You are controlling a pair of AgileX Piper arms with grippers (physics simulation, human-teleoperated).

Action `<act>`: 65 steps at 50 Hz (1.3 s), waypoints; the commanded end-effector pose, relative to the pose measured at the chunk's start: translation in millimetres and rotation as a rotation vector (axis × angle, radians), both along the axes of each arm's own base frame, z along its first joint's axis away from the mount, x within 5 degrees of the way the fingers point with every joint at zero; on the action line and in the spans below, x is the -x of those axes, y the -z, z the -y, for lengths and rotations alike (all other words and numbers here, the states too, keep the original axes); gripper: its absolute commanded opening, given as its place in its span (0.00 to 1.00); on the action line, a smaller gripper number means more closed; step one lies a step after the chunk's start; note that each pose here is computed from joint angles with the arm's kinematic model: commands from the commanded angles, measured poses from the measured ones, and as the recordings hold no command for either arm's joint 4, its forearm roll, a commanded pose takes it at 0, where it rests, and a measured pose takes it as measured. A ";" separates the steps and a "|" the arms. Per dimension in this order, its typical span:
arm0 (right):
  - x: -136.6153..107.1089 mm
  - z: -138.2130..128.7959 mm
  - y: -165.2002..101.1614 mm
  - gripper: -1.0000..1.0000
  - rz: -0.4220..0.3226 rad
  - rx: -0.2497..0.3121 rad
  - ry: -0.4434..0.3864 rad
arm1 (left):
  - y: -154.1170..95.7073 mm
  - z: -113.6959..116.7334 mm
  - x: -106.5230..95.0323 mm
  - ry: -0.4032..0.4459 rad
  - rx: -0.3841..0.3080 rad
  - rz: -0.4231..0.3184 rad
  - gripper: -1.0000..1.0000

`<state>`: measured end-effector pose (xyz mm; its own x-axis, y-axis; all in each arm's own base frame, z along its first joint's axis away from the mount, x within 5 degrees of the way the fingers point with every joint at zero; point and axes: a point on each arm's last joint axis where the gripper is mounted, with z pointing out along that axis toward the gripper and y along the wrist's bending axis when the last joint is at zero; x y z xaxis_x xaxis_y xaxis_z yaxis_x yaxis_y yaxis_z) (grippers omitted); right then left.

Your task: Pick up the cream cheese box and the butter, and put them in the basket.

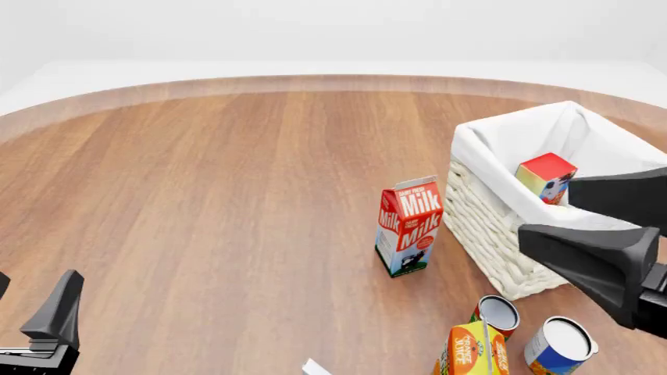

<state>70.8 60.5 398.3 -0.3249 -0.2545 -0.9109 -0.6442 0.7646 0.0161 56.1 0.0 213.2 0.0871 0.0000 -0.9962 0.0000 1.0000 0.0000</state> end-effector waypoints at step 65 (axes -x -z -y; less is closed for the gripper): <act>-5.9 -59.6 54.5 1.00 0.063 0.249 -0.408 | 0.0 0.0 0.0 0.000 0.000 0.000 1.00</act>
